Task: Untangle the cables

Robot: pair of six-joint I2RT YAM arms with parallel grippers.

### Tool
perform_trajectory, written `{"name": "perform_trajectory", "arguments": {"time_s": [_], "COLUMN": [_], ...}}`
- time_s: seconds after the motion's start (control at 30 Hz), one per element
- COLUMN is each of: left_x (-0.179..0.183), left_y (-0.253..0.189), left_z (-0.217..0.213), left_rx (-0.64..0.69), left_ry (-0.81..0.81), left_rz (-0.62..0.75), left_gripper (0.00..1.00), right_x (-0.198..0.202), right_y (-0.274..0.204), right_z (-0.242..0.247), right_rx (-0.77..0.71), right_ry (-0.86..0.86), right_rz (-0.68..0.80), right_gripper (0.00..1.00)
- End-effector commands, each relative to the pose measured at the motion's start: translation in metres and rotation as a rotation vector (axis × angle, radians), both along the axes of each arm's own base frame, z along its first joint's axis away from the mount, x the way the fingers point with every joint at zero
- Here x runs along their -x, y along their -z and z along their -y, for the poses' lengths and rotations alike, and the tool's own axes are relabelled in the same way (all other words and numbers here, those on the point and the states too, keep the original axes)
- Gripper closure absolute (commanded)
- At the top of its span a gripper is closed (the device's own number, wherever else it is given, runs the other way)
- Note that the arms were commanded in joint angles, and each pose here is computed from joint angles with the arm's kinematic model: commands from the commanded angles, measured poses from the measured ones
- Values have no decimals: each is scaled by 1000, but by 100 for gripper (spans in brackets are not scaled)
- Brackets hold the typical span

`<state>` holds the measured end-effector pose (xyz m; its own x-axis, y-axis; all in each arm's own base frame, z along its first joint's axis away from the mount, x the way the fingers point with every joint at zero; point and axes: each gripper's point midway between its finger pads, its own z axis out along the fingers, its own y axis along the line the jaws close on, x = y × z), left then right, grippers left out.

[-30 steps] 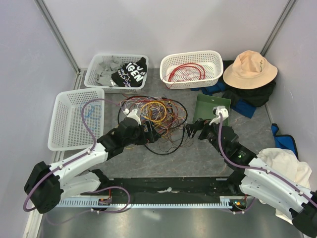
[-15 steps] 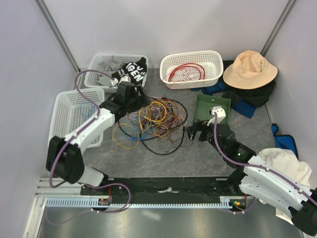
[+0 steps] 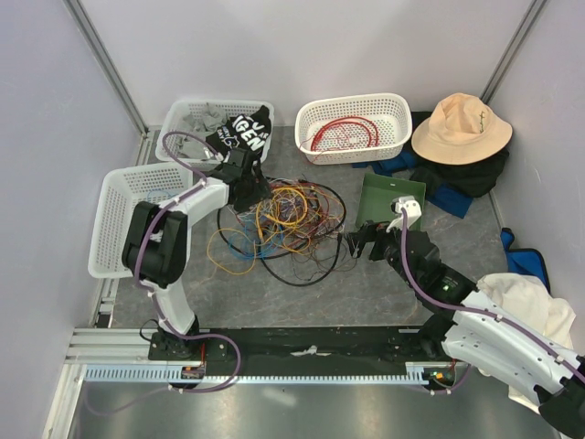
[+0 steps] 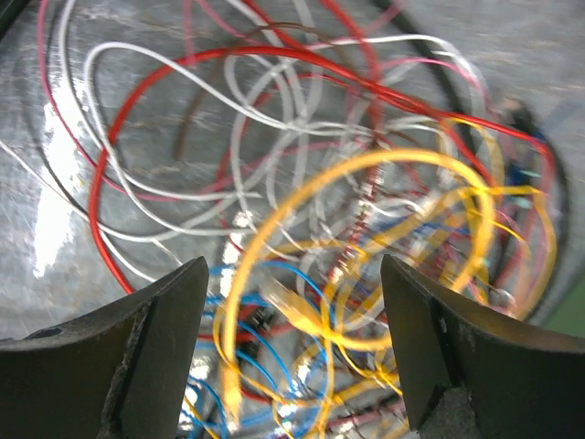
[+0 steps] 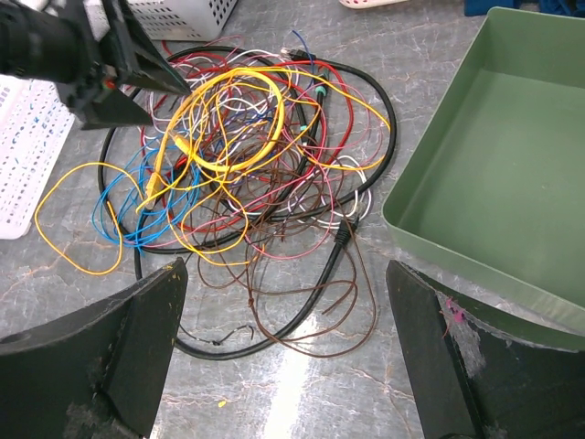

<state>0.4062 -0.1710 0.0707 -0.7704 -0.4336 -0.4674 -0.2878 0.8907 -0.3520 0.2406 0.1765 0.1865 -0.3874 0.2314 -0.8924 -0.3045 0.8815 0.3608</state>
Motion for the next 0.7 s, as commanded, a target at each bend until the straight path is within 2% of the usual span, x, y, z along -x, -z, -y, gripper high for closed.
{"name": "perform_trajectory", "arguments": {"time_s": [0.0,0.17,0.27,0.3,0.37,0.4,0.53,0.63,0.67], "left_x": [-7,-1,2,4,4,7,9,9,11], "left_y": [13,27,31,31,22,21,-33,-73,-99], "left_z": [1,3,4,4,3,4,4,5,5], "left_rx": [-14,-18,-15,-14,-12,-9,28,50,67], "left_ry": [24,43,52,52,50,55,45,52,56], "left_rz": [-26,-66,-75,-79,-57,-56,64,157,214], "left_gripper": [18,24,38,49,59,74,98,98,98], "right_x": [-2,-5,-6,-6,-5,-5,-3,-3,-4], "right_y": [-20,-20,-19,-19,-23,-23,-49,-72,-77], "right_z": [0,-2,-5,-5,-5,-5,-6,-5,-4], "right_rx": [-34,-25,-23,-25,-32,-34,-78,-99,-101], "right_ry": [12,13,5,6,5,2,-4,1,5], "right_rz": [40,31,23,23,30,29,59,89,96], "right_gripper": [2,2,2,2,2,2,2,2,2]}}
